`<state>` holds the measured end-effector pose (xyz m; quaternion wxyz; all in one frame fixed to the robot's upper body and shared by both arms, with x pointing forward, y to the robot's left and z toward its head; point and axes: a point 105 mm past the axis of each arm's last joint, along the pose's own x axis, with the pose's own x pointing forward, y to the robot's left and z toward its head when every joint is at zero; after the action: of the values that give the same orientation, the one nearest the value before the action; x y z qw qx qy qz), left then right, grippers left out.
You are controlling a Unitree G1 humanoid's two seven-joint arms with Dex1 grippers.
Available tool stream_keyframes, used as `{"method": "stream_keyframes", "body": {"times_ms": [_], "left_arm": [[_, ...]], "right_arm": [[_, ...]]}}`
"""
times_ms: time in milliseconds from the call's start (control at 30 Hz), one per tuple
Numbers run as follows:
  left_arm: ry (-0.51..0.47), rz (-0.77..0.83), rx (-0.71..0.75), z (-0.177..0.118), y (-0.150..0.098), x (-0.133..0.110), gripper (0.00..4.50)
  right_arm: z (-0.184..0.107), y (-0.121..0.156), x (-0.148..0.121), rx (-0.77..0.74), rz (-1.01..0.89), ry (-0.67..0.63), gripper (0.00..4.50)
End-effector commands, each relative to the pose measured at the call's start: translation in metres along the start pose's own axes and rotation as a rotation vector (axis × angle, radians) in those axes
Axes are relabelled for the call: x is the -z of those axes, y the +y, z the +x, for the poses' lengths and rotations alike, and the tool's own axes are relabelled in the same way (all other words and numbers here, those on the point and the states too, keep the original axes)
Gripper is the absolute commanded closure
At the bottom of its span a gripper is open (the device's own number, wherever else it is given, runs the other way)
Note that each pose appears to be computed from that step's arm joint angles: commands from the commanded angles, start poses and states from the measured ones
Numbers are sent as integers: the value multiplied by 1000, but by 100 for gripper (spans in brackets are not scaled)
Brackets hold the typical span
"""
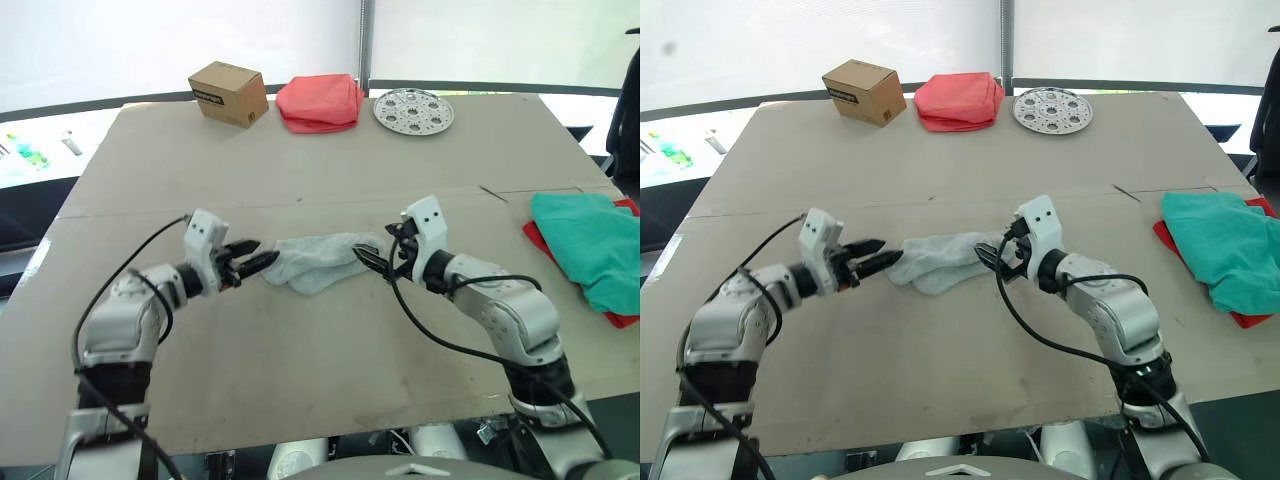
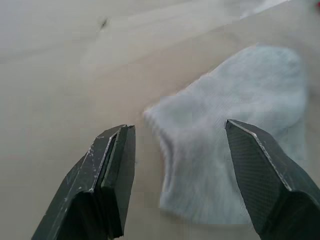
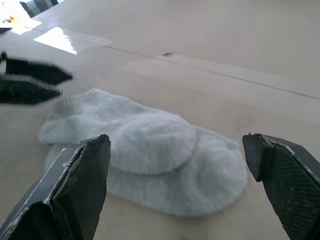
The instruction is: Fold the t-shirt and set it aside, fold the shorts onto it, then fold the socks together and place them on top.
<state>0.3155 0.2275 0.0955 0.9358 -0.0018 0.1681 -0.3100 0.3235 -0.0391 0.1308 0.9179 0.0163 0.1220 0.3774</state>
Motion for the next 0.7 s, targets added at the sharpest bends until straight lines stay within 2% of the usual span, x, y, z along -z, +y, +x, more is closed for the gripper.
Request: {"method": "stream_keyframes", "body": {"times_ms": [33, 200, 233, 300, 633, 667, 700], "left_arm": [[-58, 51, -21, -2, -4, -18, 144], [-59, 28, -52, -5, 2, -14, 144], [-57, 29, -47, -5, 2, -14, 194], [-49, 31, -31, -5, 0, -12, 263], [3, 44, 4, -8, -2, -1, 263], [15, 43, 3, -8, -2, 2, 267], [25, 41, -1, -8, -2, 4, 291]], "right_arm": [[7, 4, -4, -41, 5, -4, 0], [19, 11, 2, -94, -10, 36, 0], [22, 12, 2, -99, -14, 38, 26], [27, 12, 2, -101, -20, 46, 88], [40, 12, 7, -109, -74, 79, 88], [41, 12, 7, -110, -88, 78, 130], [42, 13, 7, -112, -101, 79, 143]]}}
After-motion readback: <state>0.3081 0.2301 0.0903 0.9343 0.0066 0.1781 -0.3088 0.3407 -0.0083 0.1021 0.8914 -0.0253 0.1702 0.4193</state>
